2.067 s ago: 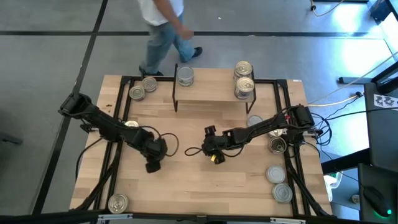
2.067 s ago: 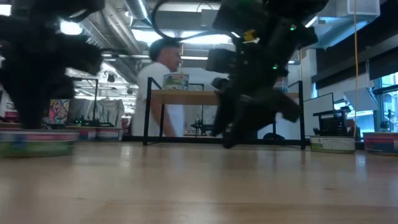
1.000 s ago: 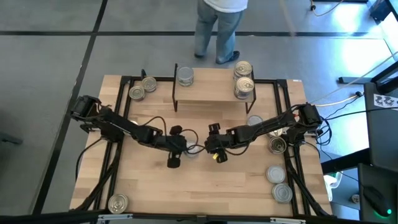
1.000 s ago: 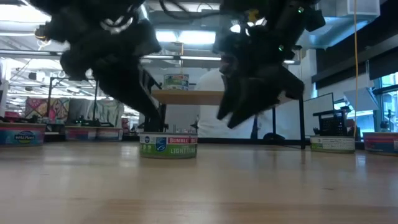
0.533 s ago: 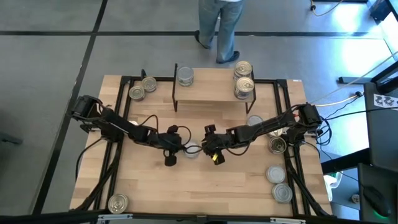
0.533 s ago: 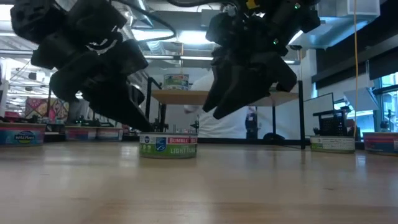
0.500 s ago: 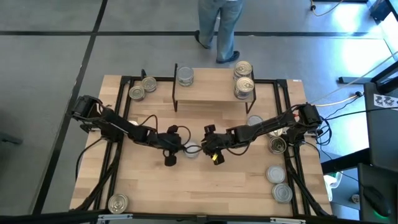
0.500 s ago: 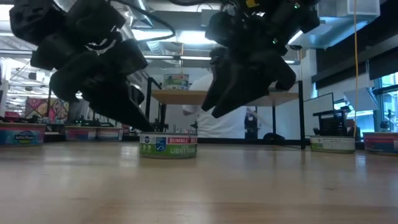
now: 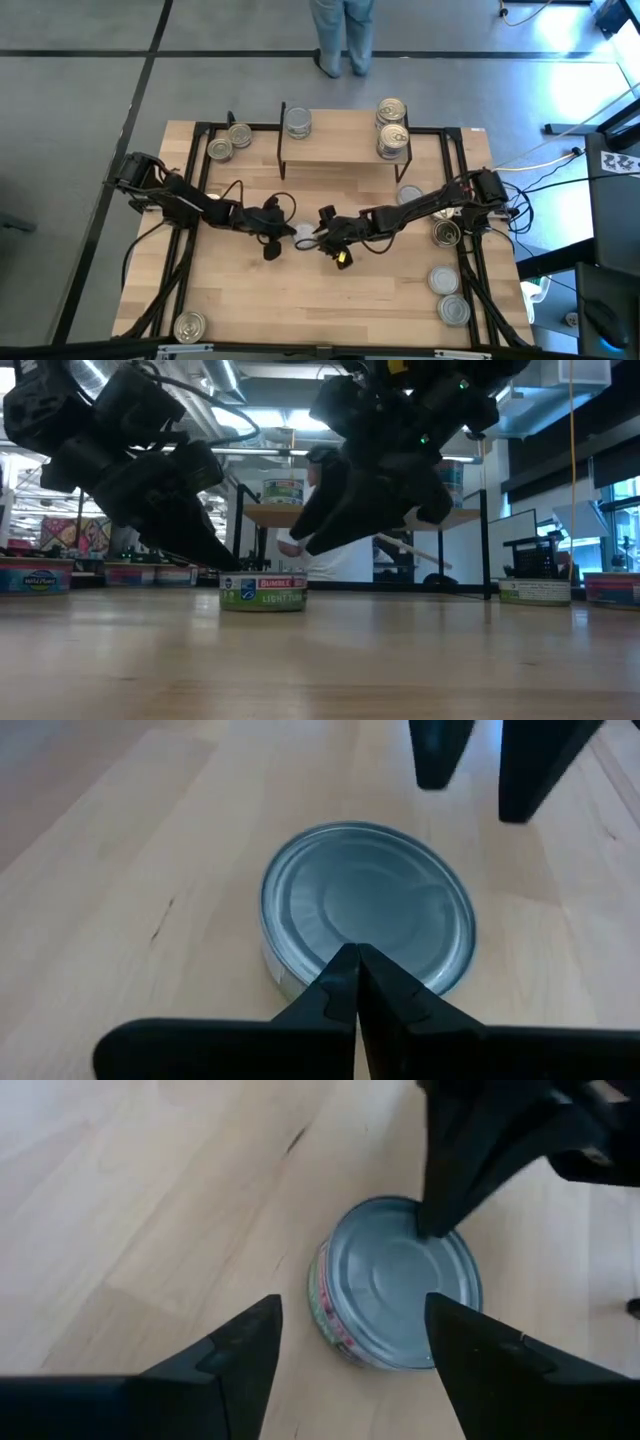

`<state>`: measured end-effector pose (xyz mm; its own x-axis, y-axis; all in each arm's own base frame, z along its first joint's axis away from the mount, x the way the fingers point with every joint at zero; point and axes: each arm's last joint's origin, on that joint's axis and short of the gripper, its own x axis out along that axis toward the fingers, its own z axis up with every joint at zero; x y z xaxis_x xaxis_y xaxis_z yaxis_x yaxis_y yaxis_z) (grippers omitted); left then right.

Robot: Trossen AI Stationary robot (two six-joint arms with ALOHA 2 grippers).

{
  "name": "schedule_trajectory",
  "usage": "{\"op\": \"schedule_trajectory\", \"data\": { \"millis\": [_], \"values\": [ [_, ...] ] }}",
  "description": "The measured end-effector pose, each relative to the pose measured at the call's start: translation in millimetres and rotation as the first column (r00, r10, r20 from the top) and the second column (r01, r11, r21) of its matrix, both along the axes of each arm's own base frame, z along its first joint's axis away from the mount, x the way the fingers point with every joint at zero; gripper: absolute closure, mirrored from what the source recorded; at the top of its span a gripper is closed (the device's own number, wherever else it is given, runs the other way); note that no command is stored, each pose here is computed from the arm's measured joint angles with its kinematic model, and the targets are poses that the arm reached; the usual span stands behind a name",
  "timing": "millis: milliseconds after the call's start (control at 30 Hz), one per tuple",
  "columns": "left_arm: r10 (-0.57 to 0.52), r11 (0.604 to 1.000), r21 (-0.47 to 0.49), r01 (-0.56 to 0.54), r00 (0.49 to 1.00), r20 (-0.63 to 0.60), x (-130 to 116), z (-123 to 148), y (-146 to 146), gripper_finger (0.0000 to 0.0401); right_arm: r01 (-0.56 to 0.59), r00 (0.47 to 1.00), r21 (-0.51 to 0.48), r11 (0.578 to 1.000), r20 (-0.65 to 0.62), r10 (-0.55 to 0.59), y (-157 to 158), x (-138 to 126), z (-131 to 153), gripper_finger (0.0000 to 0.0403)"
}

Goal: Stack canned seafood by type on shelf
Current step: Put the green white tuna can on the shelf

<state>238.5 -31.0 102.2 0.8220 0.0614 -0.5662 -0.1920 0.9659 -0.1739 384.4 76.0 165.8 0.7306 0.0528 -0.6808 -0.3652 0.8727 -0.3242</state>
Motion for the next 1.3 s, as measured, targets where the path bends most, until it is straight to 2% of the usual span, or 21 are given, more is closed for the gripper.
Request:
{"op": "schedule_trajectory", "data": {
  "millis": [133, 300, 467, 700, 867, 1000, 1300],
  "values": [
    [0.015, 1.000, 0.000, -0.015, 1.000, -0.004, 0, -1, 3, 0.0400, -0.010, 0.999, -0.046, 0.999, 0.047, 0.012, 11, 2, -3, 0.0121],
    [0.032, 0.999, 0.004, -0.031, 0.999, -0.012, -1, -2, 6, 0.0400, 0.046, 0.997, -0.179, 0.983, 0.066, -0.035, 17, 2, -8, 0.0071],
    [0.042, 0.999, 0.000, -0.042, 0.999, -0.002, 0, -1, 7, 0.0400, 0.028, 0.998, -0.204, 0.979, 0.061, -0.016, 16, 2, -8, 0.0047],
    [0.114, 0.993, -0.005, -0.114, 0.993, 0.008, 0, -1, 9, 0.0400, -0.008, 0.998, -0.293, 0.956, 0.056, 0.025, 16, 7, -19, 0.0051],
    [0.144, 0.989, -0.040, -0.144, 0.989, 0.013, 0, -1, 9, 0.0400, -0.030, 0.998, -0.386, 0.922, 0.041, 0.050, 16, 9, -29, 0.0059],
    [0.181, 0.981, -0.080, -0.179, 0.983, 0.014, 0, -1, 11, 0.0400, -0.026, 0.997, -0.424, 0.905, 0.055, 0.054, 13, 12, -30, 0.0063],
    [0.262, 0.953, -0.162, -0.257, 0.965, 0.014, 1, -1, 18, 0.0400, -0.021, 0.998, -0.433, 0.901, 0.039, 0.042, 5, 16, -43, 0.0063]
  ]
}}
